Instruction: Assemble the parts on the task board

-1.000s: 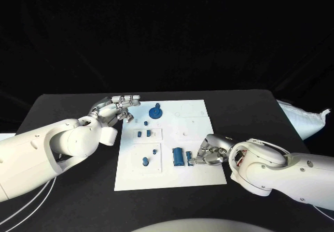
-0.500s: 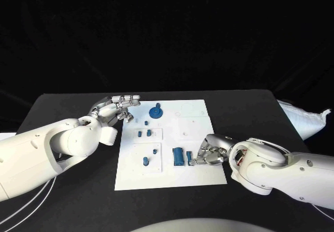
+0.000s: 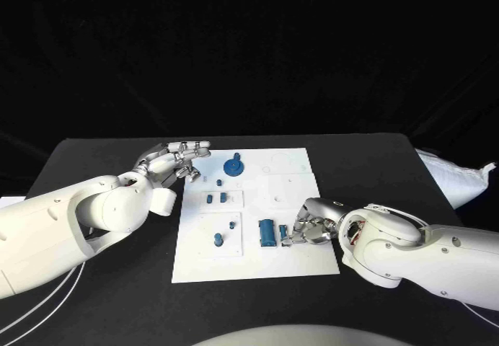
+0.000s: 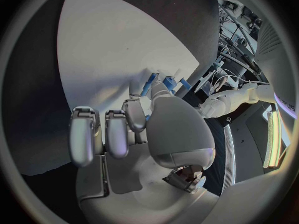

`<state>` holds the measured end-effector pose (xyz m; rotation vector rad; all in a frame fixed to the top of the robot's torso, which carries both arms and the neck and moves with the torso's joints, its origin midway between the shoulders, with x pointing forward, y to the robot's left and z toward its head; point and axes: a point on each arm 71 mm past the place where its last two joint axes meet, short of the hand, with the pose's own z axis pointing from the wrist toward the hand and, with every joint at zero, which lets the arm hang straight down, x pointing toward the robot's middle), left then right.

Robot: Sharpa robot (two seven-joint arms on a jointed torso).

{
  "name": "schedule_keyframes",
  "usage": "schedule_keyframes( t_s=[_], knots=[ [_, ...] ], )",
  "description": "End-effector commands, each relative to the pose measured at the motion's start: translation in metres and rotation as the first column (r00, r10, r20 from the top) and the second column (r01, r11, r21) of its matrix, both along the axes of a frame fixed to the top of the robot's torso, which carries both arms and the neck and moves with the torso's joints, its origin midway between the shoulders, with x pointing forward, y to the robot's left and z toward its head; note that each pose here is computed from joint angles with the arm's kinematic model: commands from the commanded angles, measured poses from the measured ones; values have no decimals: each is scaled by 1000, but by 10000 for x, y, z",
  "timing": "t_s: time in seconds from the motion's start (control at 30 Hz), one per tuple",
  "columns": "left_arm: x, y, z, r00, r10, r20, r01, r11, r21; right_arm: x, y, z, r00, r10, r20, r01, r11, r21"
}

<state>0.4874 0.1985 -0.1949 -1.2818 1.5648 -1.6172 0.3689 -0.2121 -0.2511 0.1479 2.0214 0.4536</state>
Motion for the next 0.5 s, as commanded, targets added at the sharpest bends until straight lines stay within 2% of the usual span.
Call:
schedule_keyframes(
  t_s=[0.03, 0.33, 0.5],
  knots=[
    [-4, -21, 10, 1000, -18, 6, 18, 1000, -8, -17, 21, 24, 1000, 13, 29, -14, 999, 33],
    [1, -20, 6, 1000, -18, 6, 18, 1000, -8, -28, 37, 229, 991, 46, 124, -62, 990, 125],
    [1, -27, 4, 1000, -21, 5, 21, 1000, -9, -30, 82, 267, 987, 89, 134, -103, 990, 100]
  ],
)
